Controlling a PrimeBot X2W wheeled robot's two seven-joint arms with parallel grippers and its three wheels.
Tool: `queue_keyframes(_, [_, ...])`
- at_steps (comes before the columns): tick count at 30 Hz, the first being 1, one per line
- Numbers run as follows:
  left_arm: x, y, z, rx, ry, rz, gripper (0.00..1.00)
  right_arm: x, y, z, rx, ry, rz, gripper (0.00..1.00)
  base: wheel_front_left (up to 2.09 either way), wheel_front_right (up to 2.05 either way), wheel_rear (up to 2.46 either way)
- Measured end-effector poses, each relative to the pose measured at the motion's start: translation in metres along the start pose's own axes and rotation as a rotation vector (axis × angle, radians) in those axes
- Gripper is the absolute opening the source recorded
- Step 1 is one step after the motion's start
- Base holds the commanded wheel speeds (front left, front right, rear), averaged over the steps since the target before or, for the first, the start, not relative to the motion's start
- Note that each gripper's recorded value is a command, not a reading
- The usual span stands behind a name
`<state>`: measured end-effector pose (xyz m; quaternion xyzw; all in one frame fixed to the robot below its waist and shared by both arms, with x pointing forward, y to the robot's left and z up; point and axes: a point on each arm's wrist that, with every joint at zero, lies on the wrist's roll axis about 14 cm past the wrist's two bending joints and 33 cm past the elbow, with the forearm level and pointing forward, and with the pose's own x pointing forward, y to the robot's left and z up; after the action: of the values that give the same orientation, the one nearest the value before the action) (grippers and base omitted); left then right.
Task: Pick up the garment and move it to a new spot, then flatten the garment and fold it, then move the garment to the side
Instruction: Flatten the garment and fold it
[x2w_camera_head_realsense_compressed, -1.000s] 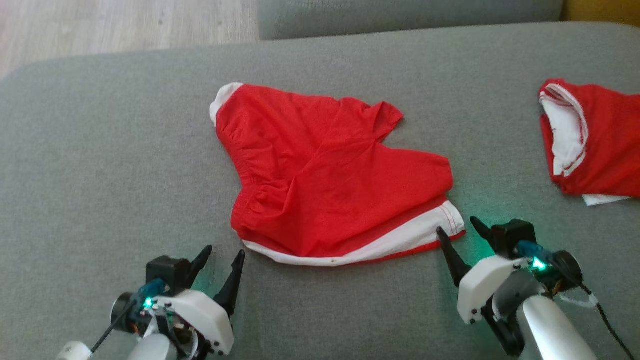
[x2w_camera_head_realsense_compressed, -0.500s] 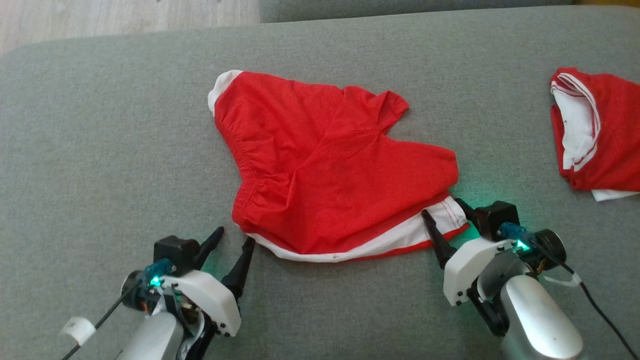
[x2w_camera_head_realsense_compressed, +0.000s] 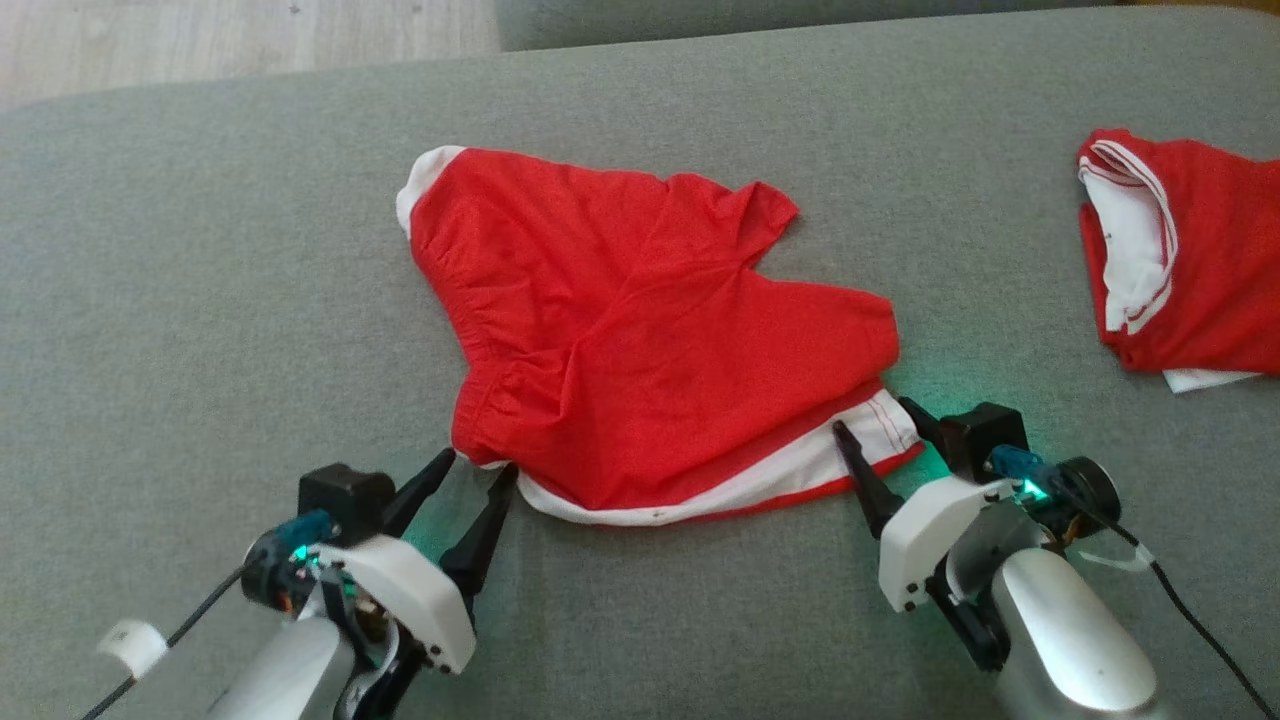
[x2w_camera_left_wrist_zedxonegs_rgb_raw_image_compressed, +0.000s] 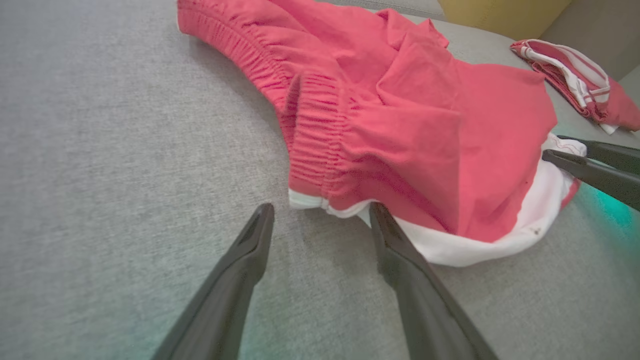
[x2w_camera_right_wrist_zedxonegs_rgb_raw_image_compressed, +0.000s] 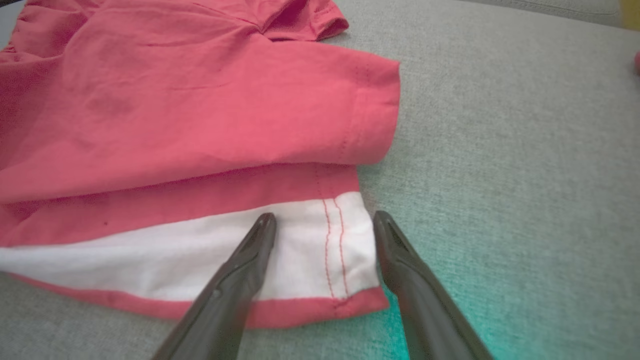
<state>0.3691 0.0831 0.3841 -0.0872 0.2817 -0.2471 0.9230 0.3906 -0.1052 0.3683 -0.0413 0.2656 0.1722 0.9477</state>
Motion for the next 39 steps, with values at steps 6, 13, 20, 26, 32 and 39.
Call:
queue_keyframes(6, [0.013,-0.007,0.01,0.031,-0.016,-0.041,1.0,0.002,-0.001,0.001,0.003,0.0,0.002,1.0,0.0,0.0,0.0])
queue_keyframes(13, [0.02,-0.011,0.009,0.05,-0.009,-0.067,1.0,0.001,0.002,0.0,0.017,0.004,0.014,0.83,0.0,0.0,0.0])
queue_keyframes(20, [0.02,-0.018,0.007,0.036,-0.003,-0.094,0.0,0.001,0.007,0.002,0.043,-0.009,0.03,0.0,0.0,0.0,0.0])
queue_keyframes(26, [0.01,-0.027,0.018,0.005,-0.028,-0.137,0.0,-0.005,-0.005,0.025,0.098,-0.1,0.002,0.0,0.0,0.0,0.0])
queue_keyframes(32, [-0.04,-0.079,0.041,-0.165,-0.062,-0.323,0.0,-0.045,-0.02,0.086,0.34,-0.332,-0.002,0.0,0.0,0.0,0.0])
queue_keyframes(39, [-0.104,-0.136,0.132,-0.227,-0.23,-0.562,0.0,-0.125,-0.046,0.162,0.464,-0.567,0.048,0.0,0.0,0.0,0.0])
